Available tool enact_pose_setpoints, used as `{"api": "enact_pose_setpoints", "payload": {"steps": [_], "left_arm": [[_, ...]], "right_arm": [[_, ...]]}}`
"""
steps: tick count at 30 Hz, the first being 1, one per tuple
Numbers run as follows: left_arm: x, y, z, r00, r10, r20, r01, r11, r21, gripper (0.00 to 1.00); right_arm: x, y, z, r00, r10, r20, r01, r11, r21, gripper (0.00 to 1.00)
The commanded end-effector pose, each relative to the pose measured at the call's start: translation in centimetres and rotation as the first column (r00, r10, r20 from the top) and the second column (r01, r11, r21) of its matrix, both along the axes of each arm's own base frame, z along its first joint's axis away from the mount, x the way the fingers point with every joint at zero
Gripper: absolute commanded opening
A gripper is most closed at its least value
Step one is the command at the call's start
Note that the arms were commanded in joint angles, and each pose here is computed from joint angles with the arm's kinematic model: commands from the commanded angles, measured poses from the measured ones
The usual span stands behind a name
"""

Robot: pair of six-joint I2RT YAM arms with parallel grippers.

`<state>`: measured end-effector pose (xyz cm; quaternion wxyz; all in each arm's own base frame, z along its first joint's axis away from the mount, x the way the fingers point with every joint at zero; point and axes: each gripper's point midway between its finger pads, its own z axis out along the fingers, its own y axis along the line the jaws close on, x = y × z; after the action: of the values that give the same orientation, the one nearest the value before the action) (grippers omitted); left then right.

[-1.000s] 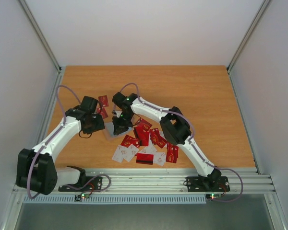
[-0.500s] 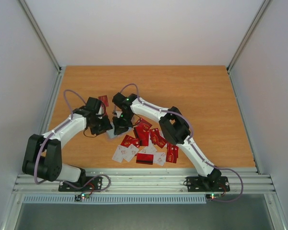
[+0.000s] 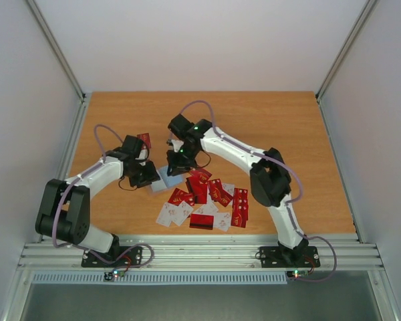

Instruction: Put the credit cards into the card holder

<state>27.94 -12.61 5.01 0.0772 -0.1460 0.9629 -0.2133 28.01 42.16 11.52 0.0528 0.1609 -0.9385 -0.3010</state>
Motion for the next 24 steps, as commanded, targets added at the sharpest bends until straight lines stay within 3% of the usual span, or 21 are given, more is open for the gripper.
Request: {"api": "enact_pose_setpoints", "payload": {"steps": [1,9,17,24], "left_arm": [[1.4,-0.7,1.8,0.996,-0.06,0.066,0.062,0.998,-0.024,0.41],[0.2,-1.6,4.1,0.981,-0.164,0.105,0.17,0.984,-0.045,0.43],[-4.5,-4.0,5.6,0.952,-0.299,0.069,0.302,0.953,-0.033,0.42],[-9.0,-5.5,3.8,0.939,-0.345,-0.005,0.344,0.936,-0.071,0.36]], "right_arm": [[-0.9,-4.1,0.8,0.998,-0.032,0.045,0.034,0.998,-0.053,0.17],[-4.1,-12.4,0.9,0.982,-0.189,-0.008,0.189,0.982,-0.03,0.24],[-6.8,-11.6,-0.3,0.971,-0.206,-0.125,0.221,0.968,0.121,0.4],[-7.6,-10.6,-2.8,0.958,-0.23,-0.174,0.253,0.959,0.127,0.59]]}}
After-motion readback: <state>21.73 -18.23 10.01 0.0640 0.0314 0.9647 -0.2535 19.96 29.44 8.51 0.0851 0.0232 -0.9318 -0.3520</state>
